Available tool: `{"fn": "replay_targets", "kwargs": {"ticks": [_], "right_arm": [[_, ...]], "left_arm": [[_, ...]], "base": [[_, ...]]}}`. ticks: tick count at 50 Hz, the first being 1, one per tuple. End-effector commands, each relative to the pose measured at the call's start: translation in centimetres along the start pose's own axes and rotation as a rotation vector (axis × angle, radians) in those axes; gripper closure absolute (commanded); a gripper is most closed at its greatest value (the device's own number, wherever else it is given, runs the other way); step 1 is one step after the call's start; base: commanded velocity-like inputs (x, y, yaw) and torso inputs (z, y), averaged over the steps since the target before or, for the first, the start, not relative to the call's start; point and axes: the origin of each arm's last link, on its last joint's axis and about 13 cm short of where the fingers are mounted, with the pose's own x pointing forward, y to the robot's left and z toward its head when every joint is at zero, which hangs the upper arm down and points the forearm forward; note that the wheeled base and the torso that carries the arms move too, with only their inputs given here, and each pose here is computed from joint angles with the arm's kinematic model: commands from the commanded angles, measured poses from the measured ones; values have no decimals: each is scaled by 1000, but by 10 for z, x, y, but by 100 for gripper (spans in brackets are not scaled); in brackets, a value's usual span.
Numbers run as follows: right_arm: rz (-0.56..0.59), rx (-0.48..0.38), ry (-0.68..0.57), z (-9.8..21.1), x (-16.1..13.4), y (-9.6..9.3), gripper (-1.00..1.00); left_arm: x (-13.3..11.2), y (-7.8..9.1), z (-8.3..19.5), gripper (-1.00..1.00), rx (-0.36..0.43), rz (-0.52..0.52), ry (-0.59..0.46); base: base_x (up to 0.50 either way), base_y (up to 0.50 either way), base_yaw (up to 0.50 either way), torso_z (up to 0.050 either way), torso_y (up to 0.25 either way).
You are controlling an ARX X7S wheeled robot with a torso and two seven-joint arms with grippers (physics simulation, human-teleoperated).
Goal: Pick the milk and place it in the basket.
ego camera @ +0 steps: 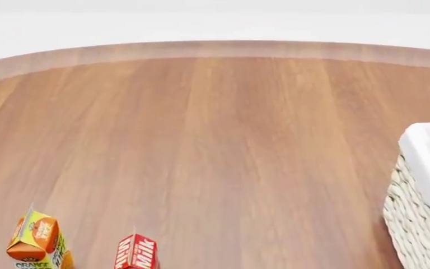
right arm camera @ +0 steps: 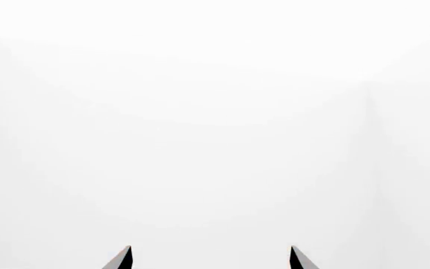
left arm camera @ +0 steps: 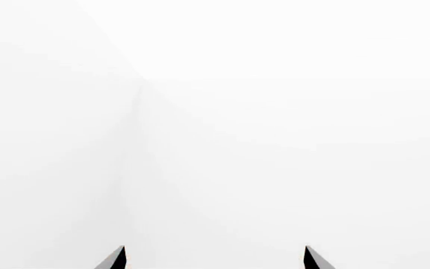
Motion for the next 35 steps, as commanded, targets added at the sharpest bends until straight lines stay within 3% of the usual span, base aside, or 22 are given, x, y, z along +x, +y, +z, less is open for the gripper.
{"fn": "replay_targets", "kwargs": {"ticks": [1, 27, 35], "right_arm": [[5, 5, 0, 0, 0, 0, -100], [9, 2, 13, -2, 1, 2, -100], [37, -6, 29, -6, 3, 5, -100]], "left_arm": [[0, 0, 0, -100, 1, -1, 1], [0, 0, 0, -100, 2, -1, 1], [0, 0, -1, -100, 2, -2, 2]], "base": [[500, 0, 0, 0, 0], [496, -1, 0, 0, 1], [26, 0, 0, 0, 0]]}}
